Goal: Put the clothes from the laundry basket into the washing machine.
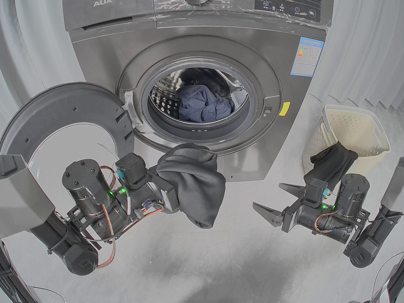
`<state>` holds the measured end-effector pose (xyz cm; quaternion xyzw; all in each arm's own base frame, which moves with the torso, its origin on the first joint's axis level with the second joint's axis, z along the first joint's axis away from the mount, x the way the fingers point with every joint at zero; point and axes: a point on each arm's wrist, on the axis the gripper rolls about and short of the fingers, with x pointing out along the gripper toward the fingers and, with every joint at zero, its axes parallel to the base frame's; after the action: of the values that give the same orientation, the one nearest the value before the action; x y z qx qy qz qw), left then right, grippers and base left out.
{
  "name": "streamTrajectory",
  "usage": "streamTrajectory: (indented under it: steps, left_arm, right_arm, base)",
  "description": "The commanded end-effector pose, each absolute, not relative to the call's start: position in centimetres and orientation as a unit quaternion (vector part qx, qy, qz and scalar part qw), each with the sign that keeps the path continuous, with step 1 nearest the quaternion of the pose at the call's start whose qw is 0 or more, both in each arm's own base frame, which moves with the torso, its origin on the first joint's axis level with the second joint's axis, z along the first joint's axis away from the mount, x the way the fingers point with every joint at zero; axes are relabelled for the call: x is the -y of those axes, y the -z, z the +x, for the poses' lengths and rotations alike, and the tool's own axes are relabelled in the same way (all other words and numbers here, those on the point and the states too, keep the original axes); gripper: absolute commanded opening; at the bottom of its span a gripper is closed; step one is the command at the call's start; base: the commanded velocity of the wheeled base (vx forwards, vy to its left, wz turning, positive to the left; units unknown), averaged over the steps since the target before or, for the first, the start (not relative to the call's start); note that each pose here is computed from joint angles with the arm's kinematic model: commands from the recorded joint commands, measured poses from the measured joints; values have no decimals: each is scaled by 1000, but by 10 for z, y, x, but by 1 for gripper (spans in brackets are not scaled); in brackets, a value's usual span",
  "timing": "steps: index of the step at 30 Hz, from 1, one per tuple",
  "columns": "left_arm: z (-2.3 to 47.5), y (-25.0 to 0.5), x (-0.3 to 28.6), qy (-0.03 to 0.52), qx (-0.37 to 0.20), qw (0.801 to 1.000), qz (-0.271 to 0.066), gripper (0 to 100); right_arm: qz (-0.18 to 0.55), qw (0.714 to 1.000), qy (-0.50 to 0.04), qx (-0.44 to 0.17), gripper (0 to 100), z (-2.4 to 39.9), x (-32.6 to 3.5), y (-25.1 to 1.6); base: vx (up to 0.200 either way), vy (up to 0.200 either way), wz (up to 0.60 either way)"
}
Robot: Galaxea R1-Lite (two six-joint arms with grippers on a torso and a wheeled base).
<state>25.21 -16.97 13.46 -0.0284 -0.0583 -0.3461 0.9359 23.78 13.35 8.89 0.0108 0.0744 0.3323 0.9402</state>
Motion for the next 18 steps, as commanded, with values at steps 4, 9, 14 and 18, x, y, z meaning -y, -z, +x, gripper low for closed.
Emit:
streamTrajectory:
  steps: [4, 9, 14, 18]
  left_arm:
    - [256, -132, 172, 346, 57, 936, -24, 0]
    - [256, -128, 174, 348, 52, 936, -22, 0]
    - [256, -125, 175, 350, 48, 935, -21, 0]
    - [256, -123, 177, 351, 45, 935, -19, 0]
  right_arm:
    - [11, 939, -334, -78, 100, 237, -134, -87]
    - [11, 939, -334, -77, 100, 237, -135, -88]
    - [11, 938, -337, -77, 100, 237, -136, -88]
    - [11, 937, -340, -79, 100, 236, -138, -87]
  base:
    - [200, 0, 0]
    - [200, 0, 0]
    - [200, 0, 0]
    - [200, 0, 0]
